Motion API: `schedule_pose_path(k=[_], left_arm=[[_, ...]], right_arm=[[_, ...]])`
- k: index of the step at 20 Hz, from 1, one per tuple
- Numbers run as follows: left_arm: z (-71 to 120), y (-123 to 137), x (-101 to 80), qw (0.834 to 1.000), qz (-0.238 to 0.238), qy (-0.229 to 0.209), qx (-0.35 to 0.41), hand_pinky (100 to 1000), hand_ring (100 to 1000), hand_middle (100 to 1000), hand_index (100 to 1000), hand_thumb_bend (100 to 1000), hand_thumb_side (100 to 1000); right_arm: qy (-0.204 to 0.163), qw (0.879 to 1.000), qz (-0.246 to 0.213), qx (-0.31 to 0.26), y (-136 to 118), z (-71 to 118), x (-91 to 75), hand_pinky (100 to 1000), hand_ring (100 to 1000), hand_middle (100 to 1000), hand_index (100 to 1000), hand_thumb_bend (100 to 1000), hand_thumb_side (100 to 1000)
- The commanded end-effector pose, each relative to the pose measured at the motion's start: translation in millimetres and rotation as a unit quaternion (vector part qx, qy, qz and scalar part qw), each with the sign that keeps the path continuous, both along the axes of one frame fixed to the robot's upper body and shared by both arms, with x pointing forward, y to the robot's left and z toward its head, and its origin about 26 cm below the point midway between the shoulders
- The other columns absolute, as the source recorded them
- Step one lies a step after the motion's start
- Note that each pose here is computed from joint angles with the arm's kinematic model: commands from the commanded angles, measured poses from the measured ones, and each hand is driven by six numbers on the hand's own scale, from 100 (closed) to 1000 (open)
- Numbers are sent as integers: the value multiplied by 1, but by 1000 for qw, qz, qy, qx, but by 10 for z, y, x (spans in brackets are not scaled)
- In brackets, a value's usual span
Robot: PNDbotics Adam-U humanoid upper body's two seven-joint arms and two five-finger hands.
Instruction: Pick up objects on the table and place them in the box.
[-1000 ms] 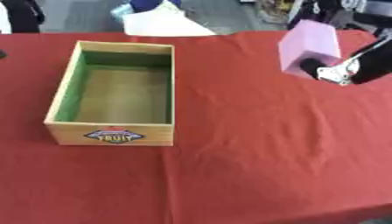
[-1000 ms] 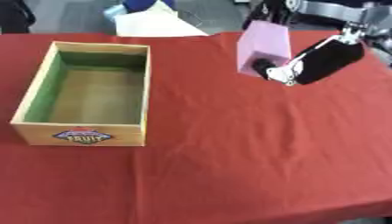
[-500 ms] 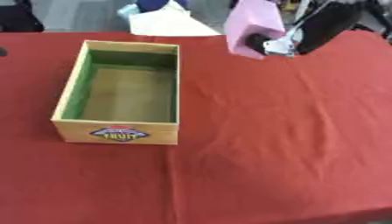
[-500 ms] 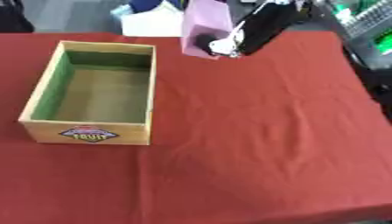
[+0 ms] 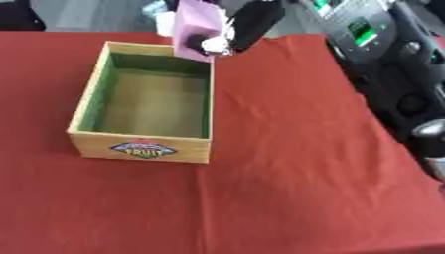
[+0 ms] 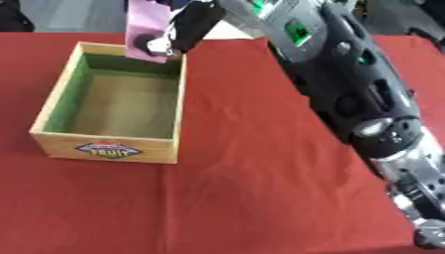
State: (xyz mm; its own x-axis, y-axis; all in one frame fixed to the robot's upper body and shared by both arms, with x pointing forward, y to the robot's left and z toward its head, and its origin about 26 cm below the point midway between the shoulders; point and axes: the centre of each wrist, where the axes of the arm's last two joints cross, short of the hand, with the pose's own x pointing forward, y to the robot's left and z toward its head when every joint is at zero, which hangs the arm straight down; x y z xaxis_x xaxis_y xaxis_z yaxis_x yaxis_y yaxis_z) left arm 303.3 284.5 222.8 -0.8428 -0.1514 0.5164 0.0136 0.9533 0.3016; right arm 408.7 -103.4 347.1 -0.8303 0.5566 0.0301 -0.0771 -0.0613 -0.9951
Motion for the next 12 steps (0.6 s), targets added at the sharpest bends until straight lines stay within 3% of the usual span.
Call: schedule_pose_path(k=[1, 6, 12], left_arm=[[107, -50, -10, 1000, -14, -19, 4, 527, 667, 588, 792, 100, 776], [157, -103, 6, 999, -29, -26, 4, 526, 667, 588, 792, 100, 776], [192, -155, 20, 999, -44, -29, 5, 525, 666, 587, 792, 100, 781]], right_arm=[[-21, 1000, -15, 0, 96, 18, 114, 706, 620, 666, 808, 100, 443], [-33, 999, -38, -13, 256, -153, 293, 705, 632, 676, 807, 100, 438], [-30, 997, -74, -23, 319, -484, 513, 709, 636, 680, 810, 100, 466]])
